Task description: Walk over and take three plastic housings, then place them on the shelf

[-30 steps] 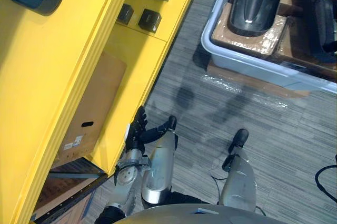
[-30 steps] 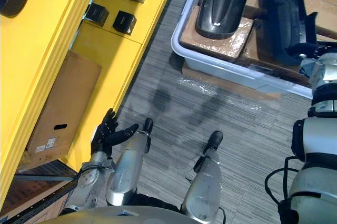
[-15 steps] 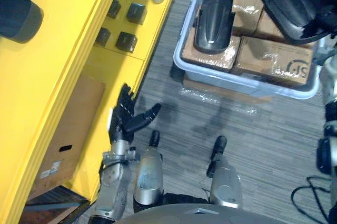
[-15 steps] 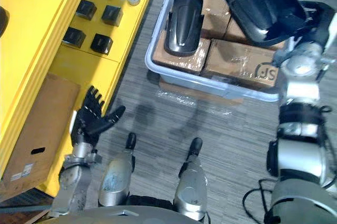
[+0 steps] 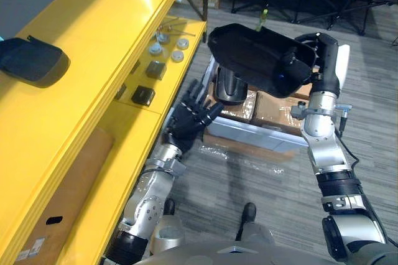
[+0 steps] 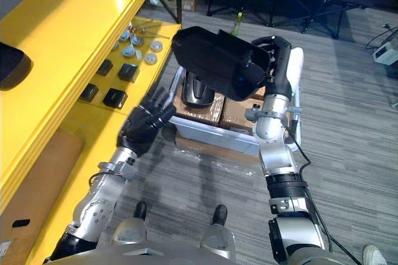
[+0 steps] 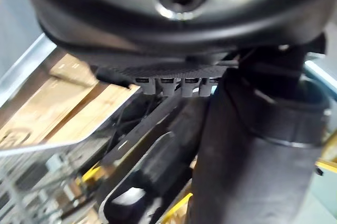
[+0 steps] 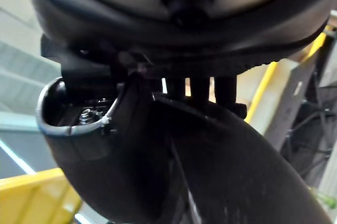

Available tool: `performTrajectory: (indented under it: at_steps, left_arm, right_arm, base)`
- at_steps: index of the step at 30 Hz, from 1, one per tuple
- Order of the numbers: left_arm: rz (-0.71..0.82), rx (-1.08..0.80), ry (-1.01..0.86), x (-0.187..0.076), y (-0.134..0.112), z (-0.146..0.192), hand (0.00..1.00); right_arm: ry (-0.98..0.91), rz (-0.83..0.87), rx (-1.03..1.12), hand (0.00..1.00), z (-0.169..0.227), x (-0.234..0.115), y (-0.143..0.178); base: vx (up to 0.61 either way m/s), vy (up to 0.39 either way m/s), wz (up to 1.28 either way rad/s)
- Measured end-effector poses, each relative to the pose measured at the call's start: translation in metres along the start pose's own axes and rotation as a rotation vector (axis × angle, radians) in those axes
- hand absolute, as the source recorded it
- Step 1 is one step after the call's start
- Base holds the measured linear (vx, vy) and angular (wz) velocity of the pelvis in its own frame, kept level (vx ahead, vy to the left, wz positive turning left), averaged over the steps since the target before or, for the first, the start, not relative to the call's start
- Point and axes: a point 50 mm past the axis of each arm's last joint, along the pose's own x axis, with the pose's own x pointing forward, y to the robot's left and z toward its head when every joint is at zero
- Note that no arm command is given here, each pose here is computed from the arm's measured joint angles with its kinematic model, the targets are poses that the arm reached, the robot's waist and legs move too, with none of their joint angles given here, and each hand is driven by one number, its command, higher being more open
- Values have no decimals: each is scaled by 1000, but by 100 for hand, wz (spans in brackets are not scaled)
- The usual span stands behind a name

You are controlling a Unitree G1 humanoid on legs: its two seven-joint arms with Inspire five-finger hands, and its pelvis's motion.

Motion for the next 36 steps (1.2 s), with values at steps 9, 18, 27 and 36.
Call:
performTrajectory:
  at_steps: [9, 18, 27, 36]
  left_arm:
    - [67, -136, 124, 7, 11, -22, 100]
    - [92, -356, 16, 9, 13, -12, 100]
    - [131, -584, -108, 10, 20, 2, 0]
    - [140, -615, -115, 10, 19, -3, 0]
  right_arm:
    - [-148, 32, 103, 0, 23, -24, 16]
    - [-29, 203, 178, 0, 12, -73, 54]
    - [17, 291, 230, 0, 11, -99, 72]
    - [92, 319, 283, 0, 6, -120, 82]
  base:
    - [-3, 2, -1]
    - [-8, 2, 0]
    - [0, 0, 0]
    - [0, 0, 0]
